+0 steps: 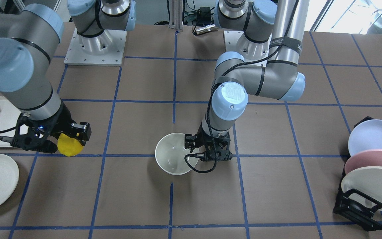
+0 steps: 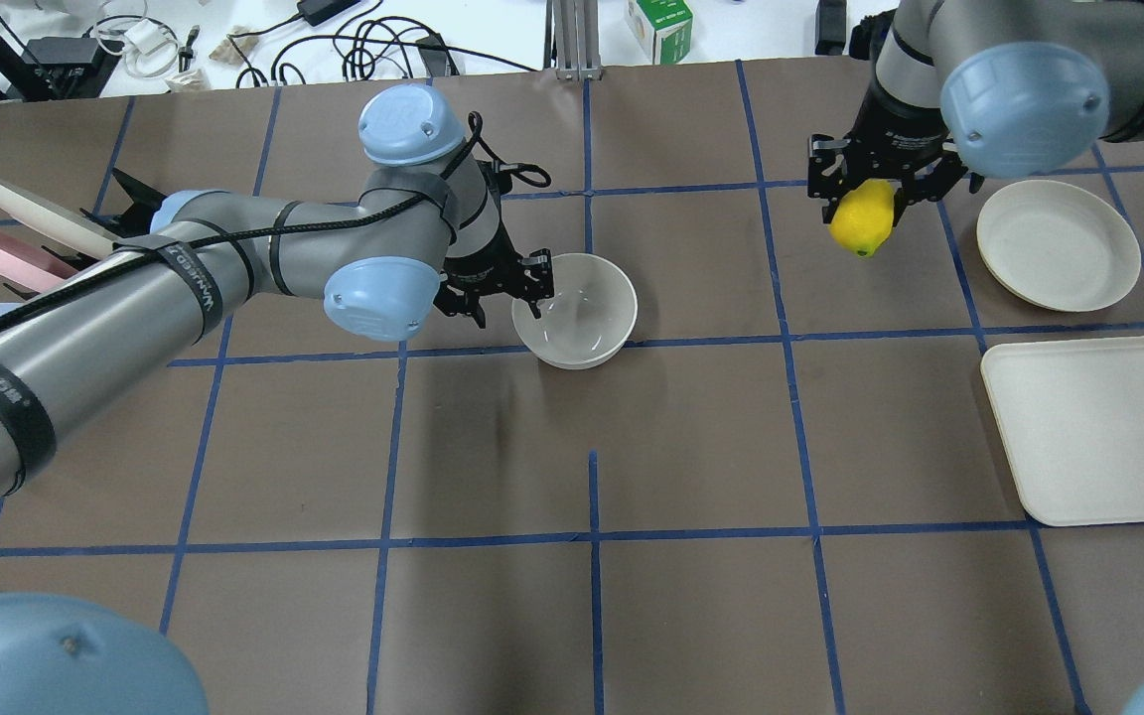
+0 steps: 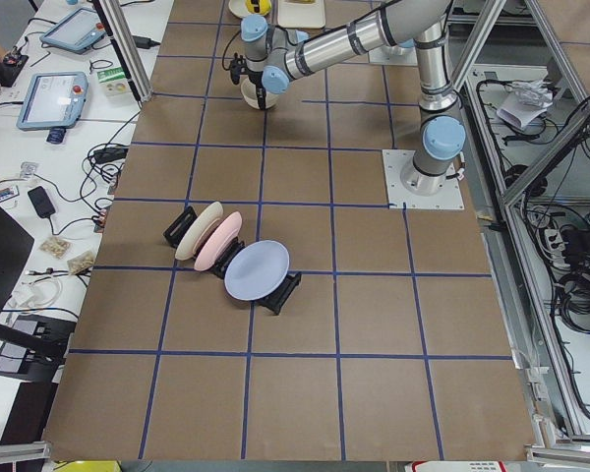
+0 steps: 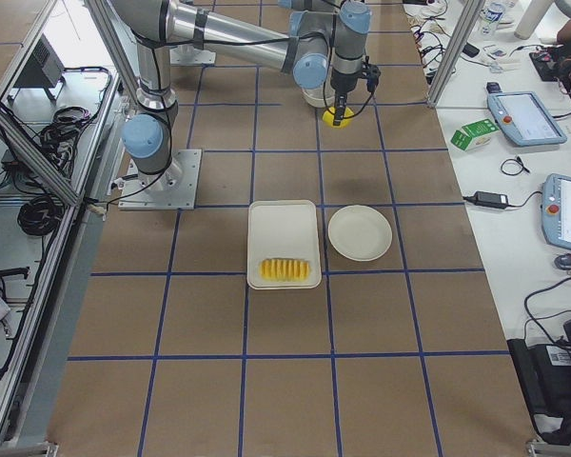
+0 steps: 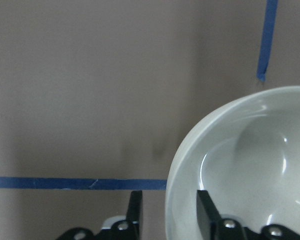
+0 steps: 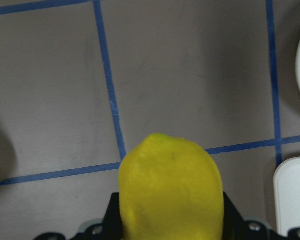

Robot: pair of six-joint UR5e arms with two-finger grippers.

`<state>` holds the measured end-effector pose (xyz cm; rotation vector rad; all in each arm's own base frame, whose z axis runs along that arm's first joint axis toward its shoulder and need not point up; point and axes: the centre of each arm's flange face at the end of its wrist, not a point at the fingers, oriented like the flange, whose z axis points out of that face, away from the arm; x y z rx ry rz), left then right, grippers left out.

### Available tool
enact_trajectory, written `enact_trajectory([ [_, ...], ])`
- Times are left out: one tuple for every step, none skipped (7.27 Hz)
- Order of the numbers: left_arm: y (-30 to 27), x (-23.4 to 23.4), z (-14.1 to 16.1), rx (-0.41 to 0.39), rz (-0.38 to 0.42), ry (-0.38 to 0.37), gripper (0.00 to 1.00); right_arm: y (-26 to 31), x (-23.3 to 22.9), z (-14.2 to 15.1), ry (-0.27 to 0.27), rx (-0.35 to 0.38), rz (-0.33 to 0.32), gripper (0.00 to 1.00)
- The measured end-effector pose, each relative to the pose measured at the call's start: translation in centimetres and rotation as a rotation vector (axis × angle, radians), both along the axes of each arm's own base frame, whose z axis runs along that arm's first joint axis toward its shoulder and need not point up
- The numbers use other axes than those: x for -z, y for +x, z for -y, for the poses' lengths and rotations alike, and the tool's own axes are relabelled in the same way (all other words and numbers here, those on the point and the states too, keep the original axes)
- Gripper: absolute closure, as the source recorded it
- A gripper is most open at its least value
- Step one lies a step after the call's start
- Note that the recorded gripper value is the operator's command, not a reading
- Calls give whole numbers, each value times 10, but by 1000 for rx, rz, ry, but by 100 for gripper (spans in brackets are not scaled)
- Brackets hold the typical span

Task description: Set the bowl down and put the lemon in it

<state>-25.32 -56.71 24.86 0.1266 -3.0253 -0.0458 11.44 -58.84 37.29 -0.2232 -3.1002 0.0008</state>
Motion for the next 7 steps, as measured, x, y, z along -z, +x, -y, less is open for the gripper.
enact_trajectory([
  [26, -28, 6, 27, 7, 17, 0, 22, -1, -4, -5, 12, 17, 100],
  [55, -62, 8, 81, 14, 22, 0, 40, -1, -8, -7, 8, 49, 100],
  [78, -94, 4, 144, 49, 7, 0, 58, 0, -11, -6, -5, 85, 100],
  [93, -122, -3, 188, 99, -14, 0, 78, 3, -13, -9, -13, 118, 100],
  [103, -143, -10, 201, 118, -31, 0, 100, 11, -13, -19, -16, 140, 100],
  [112, -158, -16, 194, 116, -33, 0, 126, 24, -12, -32, -21, 152, 100],
  [120, -170, -22, 178, 97, -25, 0, 155, 38, -14, -43, -26, 157, 100],
])
